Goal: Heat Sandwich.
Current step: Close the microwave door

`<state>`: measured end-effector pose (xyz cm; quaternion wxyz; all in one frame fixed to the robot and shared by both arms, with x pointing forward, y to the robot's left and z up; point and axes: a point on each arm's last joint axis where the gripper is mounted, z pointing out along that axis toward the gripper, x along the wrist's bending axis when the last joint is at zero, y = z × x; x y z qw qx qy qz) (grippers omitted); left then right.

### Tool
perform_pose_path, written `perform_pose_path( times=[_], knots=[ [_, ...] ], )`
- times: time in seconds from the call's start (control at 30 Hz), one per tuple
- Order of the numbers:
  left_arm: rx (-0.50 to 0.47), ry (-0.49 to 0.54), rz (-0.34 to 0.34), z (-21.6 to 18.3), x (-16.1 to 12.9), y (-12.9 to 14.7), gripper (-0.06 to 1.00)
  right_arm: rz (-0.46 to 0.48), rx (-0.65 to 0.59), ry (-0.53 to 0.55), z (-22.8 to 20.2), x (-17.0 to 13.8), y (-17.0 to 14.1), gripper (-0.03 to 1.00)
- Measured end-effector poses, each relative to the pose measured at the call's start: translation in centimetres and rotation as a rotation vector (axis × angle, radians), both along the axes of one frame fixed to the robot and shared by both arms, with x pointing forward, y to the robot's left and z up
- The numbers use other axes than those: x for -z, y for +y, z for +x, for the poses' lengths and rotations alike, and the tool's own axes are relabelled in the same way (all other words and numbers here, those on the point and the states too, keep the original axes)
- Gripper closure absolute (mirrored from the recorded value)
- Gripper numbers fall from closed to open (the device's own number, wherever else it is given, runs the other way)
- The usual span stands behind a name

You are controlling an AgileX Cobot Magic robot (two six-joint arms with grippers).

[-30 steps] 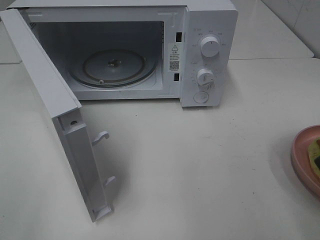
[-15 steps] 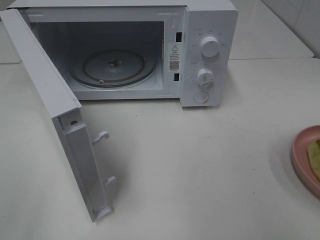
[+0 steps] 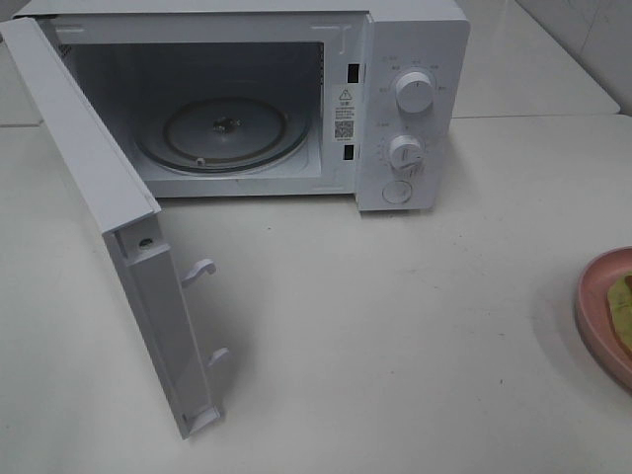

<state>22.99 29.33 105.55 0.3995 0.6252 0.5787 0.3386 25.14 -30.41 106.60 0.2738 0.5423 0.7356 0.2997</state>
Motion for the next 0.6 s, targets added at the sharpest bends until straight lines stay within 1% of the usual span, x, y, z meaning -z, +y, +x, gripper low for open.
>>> perform_pose_path(
  times=[0.13, 0.33, 0.37, 0.4, 0.5, 0.6],
  knots=[
    [0.0, 0.0, 0.0, 0.0, 0.0, 0.0, -0.02, 0.033, 0.043, -0.022, -0.3, 0.6, 0.1, 0.2],
    [0.0, 0.0, 0.0, 0.0, 0.0, 0.0, -0.02, 0.056, 0.093, -0.046, -0.6, 1.3, 0.2, 0.2],
    [0.0, 0.0, 0.0, 0.0, 0.0, 0.0, -0.02, 0.06, 0.103, -0.061, -0.7, 1.4, 0.2, 0.2],
    [0.0, 0.0, 0.0, 0.0, 0.0, 0.0, -0.02, 0.07, 0.123, -0.1, -0.8, 1.7, 0.2, 0.2],
    [0.0, 0.0, 0.0, 0.0, 0.0, 0.0, -0.02, 0.076, 0.141, -0.128, -1.0, 1.9, 0.1, 0.2],
    [0.0, 0.0, 0.0, 0.0, 0.0, 0.0, -0.02, 0.086, 0.18, -0.187, -1.7, 1.9, 0.0, 0.2]
  ],
)
